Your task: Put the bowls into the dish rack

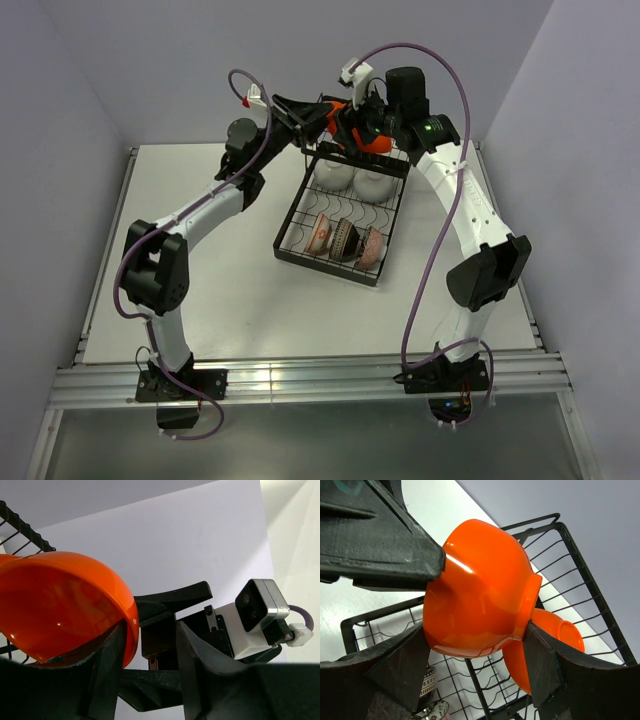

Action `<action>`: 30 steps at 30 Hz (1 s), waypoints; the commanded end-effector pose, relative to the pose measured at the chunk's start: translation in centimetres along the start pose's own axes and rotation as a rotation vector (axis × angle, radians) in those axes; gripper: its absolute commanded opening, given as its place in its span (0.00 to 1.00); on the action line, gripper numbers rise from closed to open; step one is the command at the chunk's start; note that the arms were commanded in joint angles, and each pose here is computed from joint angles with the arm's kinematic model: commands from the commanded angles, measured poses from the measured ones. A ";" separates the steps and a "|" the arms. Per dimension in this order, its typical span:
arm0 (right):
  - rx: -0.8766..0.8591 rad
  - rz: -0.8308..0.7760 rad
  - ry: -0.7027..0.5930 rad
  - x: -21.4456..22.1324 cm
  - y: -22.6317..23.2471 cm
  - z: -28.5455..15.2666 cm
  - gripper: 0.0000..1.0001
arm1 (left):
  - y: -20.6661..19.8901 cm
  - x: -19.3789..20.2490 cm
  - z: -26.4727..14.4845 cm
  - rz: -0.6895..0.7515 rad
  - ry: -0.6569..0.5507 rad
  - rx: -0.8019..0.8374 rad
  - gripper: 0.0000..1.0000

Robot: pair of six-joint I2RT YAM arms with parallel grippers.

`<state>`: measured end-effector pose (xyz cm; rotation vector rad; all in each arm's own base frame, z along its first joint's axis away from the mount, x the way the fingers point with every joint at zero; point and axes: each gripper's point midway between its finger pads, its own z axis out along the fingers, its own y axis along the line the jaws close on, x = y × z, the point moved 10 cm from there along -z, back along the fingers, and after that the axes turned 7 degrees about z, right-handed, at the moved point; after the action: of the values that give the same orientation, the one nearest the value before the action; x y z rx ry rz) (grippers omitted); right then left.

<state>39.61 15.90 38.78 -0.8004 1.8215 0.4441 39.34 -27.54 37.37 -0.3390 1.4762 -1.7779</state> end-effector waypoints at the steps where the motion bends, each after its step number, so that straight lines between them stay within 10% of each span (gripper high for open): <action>1: 0.047 -0.057 -0.076 -1.7 -0.4 -0.9 0.00 | -3.7 -0.8 -0.7 0.030 -0.019 0.085 0.50; 30: 0.147 -0.164 -0.012 -1.1 -2.5 1.5 0.00 | -3.1 -3.1 -5.4 0.042 -0.041 -0.016 0.97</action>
<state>41.92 15.44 36.82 -0.8547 1.8437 0.2713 38.33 -22.82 36.90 -0.4177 1.5277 -1.7038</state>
